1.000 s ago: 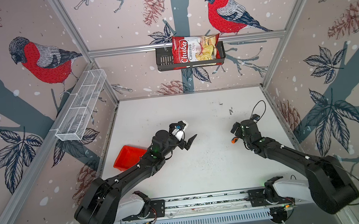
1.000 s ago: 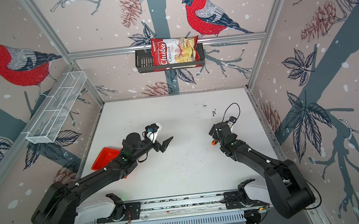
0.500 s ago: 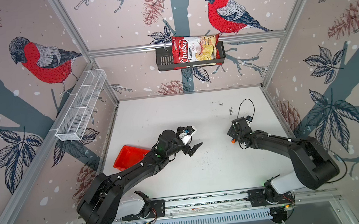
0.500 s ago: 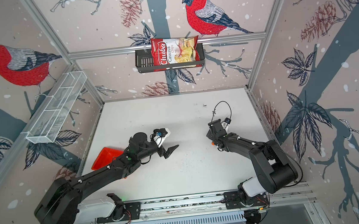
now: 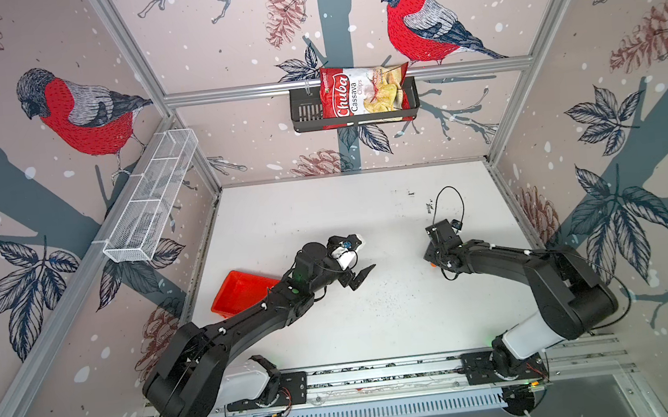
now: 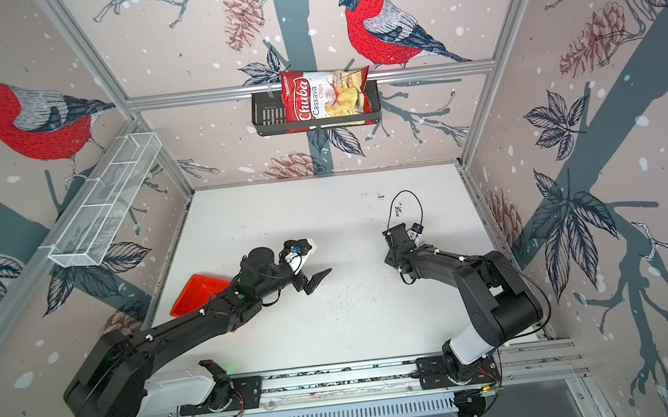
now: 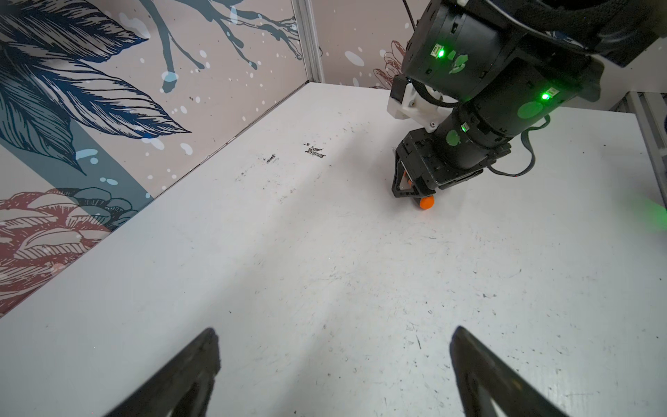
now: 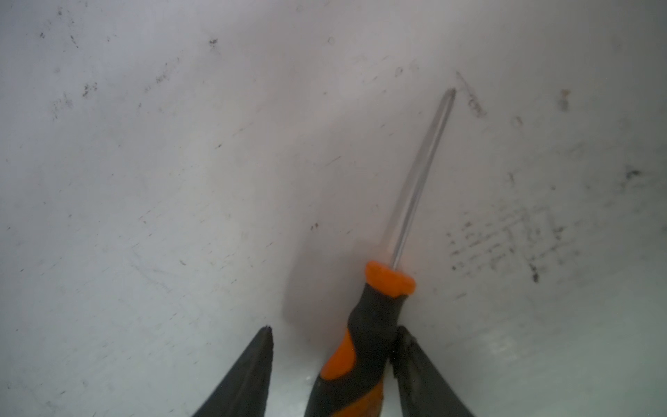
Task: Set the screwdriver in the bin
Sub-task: 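Close the right gripper on the screwdriver handle while the left arm reaches forward, then lift the screwdriver with the right gripper toward the waiting left gripper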
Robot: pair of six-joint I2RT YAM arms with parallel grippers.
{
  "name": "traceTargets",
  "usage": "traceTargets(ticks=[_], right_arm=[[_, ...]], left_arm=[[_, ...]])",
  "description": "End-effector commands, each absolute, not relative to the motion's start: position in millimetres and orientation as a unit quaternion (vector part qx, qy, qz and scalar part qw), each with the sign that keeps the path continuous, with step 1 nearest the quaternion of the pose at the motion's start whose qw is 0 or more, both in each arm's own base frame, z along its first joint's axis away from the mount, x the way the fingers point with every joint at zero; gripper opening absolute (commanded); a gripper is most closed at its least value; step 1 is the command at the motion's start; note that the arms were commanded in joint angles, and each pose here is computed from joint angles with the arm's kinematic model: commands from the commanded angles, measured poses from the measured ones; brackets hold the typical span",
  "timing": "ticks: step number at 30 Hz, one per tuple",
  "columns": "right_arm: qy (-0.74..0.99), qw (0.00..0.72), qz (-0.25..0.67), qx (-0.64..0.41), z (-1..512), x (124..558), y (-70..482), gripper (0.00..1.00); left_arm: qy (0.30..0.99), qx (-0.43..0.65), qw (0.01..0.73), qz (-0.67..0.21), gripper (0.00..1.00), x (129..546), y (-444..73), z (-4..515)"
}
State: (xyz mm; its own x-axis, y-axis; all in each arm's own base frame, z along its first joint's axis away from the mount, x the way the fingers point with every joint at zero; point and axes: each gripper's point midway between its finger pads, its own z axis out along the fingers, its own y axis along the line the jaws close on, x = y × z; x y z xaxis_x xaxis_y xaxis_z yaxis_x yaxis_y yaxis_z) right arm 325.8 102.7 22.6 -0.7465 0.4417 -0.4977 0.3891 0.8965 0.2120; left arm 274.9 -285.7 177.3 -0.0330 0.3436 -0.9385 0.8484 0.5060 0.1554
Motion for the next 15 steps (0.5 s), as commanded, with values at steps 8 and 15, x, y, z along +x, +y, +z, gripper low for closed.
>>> traceTargets(ticks=[8, 15], right_arm=[[0.942, 0.254, 0.034, 0.216, 17.6, 319.7, 102.1, 0.35], [0.941, 0.262, 0.024, 0.214, 23.3, 320.2, 100.3, 0.20]], left_arm=[[0.684, 0.431, 0.541, -0.233, 0.98, 276.7, -285.3, 177.3], [0.690, 0.422, 0.541, -0.230, 0.98, 284.7, -288.1, 184.6]])
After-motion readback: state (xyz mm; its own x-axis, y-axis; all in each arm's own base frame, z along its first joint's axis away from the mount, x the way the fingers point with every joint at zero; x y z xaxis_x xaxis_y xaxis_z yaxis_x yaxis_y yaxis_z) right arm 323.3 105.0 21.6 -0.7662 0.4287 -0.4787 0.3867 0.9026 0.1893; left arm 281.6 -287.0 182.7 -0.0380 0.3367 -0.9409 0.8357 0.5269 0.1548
